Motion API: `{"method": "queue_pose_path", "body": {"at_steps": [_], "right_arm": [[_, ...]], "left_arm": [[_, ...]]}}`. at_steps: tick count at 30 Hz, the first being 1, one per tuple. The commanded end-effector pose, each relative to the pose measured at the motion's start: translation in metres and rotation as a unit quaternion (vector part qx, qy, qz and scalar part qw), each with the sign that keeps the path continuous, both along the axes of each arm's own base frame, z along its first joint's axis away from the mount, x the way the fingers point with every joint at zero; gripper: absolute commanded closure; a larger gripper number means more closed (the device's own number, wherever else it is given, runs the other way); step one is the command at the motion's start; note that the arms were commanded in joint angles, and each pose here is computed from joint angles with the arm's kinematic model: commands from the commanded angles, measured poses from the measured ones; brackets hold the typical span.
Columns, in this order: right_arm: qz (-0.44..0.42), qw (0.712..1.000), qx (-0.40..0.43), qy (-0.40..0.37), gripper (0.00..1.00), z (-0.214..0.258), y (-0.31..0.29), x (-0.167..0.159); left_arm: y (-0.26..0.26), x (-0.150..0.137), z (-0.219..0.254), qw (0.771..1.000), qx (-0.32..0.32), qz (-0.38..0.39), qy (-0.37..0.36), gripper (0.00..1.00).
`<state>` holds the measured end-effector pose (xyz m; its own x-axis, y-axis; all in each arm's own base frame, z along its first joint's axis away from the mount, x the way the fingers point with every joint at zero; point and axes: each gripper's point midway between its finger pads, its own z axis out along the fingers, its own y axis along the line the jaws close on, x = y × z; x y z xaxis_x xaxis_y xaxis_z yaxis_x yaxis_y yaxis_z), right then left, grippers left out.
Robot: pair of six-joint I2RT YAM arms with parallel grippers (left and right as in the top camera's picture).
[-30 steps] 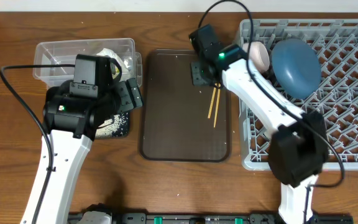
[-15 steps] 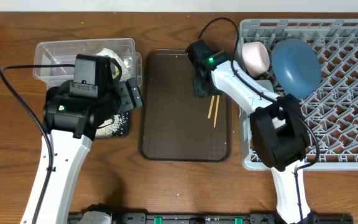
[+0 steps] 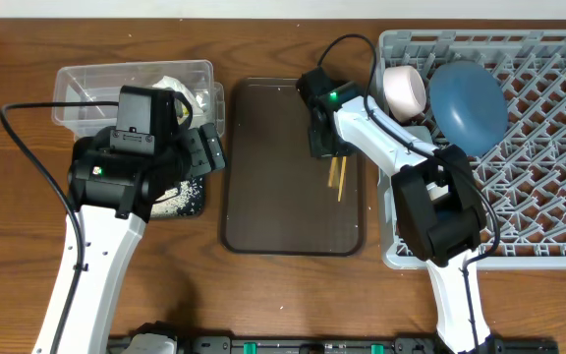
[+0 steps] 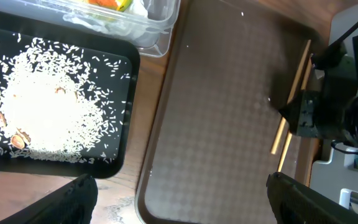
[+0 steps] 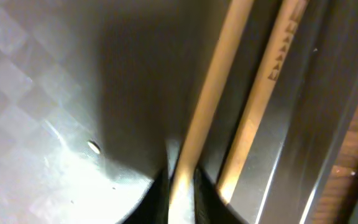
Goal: Sort waste into correct bins and load items into the dishwasher rack
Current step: 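Grasp one chopstick with the right gripper and lift it, then carry the chopstick right and drop it into the rack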
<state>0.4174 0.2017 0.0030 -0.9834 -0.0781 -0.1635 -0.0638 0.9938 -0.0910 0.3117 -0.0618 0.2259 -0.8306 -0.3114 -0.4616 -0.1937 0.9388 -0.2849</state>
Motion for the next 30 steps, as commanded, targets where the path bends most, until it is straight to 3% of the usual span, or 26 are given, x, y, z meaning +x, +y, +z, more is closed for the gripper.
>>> {"method": "queue_pose_path", "body": {"at_steps": [1, 10, 19, 25, 30], "right_arm": [[-0.007, 1.0, -0.011, 0.012, 0.99, -0.01, -0.006, -0.003], [0.03, 1.0, 0.002, -0.006, 0.99, 0.013, -0.001, 0.004], [0.109, 0.981, 0.067, -0.147, 0.99, 0.161, 0.009, 0.012], [0.084, 0.97, 0.065, -0.217, 0.99, 0.247, -0.036, -0.01], [0.032, 0.984, 0.052, -0.166, 0.99, 0.253, -0.08, -0.048]], "left_arm": [[0.004, -0.001, -0.004, 1.0, 0.008, 0.003, 0.007, 0.1], [0.004, -0.001, -0.004, 1.0, 0.008, 0.003, 0.007, 0.1], [0.004, -0.001, -0.004, 1.0, 0.008, 0.003, 0.007, 0.1], [0.004, -0.001, -0.004, 1.0, 0.008, 0.003, 0.007, 0.1], [0.004, -0.001, -0.004, 1.0, 0.008, 0.003, 0.007, 0.1]]}}
